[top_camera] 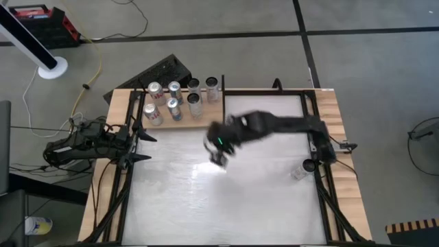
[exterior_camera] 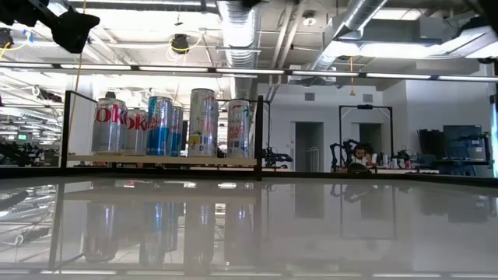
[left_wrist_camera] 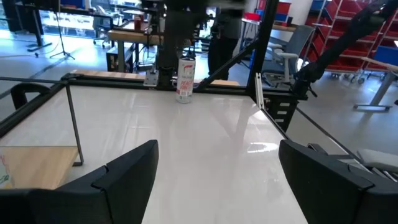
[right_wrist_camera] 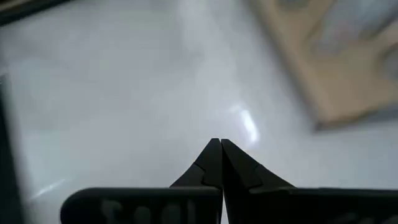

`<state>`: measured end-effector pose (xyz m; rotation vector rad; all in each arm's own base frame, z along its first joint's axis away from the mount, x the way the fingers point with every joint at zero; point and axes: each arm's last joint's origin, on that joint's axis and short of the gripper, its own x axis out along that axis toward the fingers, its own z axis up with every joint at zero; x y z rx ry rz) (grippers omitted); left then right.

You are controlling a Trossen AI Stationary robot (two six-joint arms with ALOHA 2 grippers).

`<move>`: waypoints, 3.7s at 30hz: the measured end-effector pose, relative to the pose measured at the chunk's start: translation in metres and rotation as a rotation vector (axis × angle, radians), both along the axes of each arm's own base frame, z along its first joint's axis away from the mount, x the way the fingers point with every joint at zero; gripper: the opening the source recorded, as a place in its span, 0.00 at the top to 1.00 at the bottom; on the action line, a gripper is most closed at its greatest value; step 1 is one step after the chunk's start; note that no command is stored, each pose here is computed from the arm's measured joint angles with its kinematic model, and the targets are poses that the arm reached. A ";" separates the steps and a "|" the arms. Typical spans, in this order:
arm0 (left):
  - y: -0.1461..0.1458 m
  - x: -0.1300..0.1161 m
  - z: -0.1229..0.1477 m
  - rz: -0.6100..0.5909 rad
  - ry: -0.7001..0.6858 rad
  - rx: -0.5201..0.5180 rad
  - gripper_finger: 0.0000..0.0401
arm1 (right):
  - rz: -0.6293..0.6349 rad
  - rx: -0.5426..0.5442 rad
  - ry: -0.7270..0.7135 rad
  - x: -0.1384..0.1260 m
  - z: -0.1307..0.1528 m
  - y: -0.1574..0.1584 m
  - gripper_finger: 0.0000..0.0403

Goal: Place canned beverage on shelf
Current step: Move the white and pink soda can to the center of the table

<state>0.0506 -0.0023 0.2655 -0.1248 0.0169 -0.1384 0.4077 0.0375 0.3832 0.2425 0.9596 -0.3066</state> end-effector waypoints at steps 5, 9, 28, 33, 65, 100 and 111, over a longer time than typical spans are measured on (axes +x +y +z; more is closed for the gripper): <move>0.000 0.000 0.000 0.000 0.000 0.000 0.21 | -0.034 0.141 0.093 -0.054 0.013 0.093 0.95; 0.000 0.000 0.000 0.000 0.000 0.000 0.21 | -0.109 0.254 0.150 -0.101 0.016 0.158 0.94; -0.001 0.000 0.000 -0.043 -0.006 0.007 0.21 | -0.119 0.257 -0.114 -0.232 0.045 0.208 0.94; -0.001 0.000 0.000 -0.042 -0.006 0.007 0.21 | -0.296 0.290 -0.070 -0.265 0.023 0.156 0.96; 0.000 0.000 0.000 -0.006 -0.001 0.000 0.21 | -0.693 0.533 0.165 -0.326 -0.036 0.033 0.62; 0.000 0.000 0.000 -0.006 -0.001 0.006 0.21 | -0.577 0.493 0.226 -0.324 -0.037 0.033 0.32; 0.000 0.000 0.000 -0.006 -0.001 0.005 0.21 | -0.580 0.482 0.231 -0.321 -0.038 0.035 0.32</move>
